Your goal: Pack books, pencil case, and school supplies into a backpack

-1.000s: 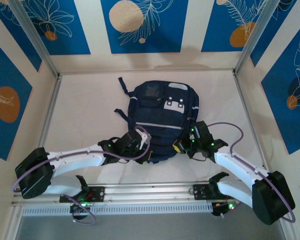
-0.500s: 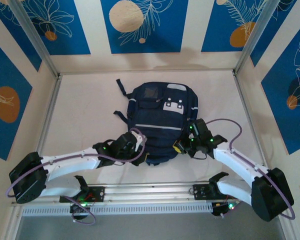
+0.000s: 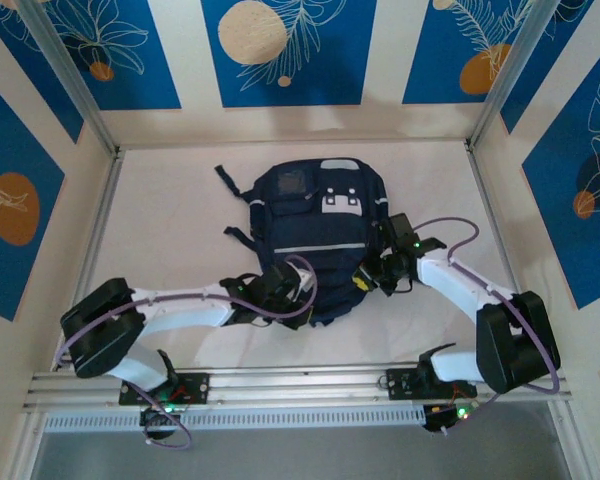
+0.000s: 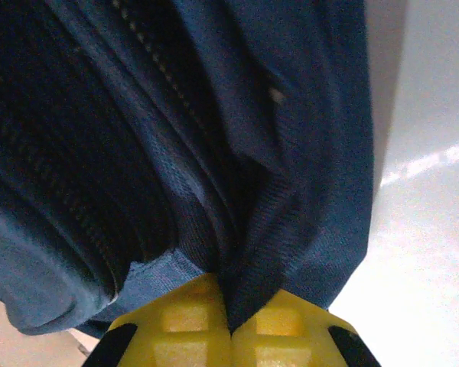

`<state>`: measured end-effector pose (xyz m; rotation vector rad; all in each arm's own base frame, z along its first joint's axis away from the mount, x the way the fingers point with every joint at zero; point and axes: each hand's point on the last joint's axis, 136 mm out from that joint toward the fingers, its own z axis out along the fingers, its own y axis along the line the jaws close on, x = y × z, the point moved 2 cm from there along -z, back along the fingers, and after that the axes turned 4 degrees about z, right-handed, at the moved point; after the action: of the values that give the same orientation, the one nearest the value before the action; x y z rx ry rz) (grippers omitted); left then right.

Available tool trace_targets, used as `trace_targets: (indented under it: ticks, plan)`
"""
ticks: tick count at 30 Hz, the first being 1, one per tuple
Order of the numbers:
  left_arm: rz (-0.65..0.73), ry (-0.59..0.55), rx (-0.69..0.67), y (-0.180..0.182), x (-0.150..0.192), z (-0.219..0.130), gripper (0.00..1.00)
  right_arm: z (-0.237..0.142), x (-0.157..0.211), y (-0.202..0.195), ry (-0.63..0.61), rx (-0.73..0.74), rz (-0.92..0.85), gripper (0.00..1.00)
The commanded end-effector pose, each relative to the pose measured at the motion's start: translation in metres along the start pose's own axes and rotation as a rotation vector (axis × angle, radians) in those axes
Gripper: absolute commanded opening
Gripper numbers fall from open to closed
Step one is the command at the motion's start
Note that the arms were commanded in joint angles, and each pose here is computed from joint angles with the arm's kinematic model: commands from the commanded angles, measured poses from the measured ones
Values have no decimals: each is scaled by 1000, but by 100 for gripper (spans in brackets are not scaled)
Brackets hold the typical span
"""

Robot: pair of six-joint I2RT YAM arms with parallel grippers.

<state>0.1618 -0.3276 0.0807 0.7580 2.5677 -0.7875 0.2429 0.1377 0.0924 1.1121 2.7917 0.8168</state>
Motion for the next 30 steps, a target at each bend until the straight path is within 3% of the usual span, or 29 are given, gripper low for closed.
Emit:
trace_targets:
  ticks: [1,3,6,12,17,30]
  plan:
    - [14,51,82,-26,-1,4,0,-29,-19,41,-117,-118,-100,30]
    - [17,37,96,-33,-11,4,0,-38,-15,36,-128,-113,-102,46]
    - [18,22,116,-40,-21,2,0,-53,-3,25,-136,-126,-86,54]
    - [15,-11,140,-49,-32,-3,0,-59,24,2,-73,-184,16,56]
    - [17,-13,163,-54,-35,-3,0,-48,42,5,10,-205,27,57]
    - [30,6,207,-63,-39,2,0,-21,49,-11,48,-88,110,57]
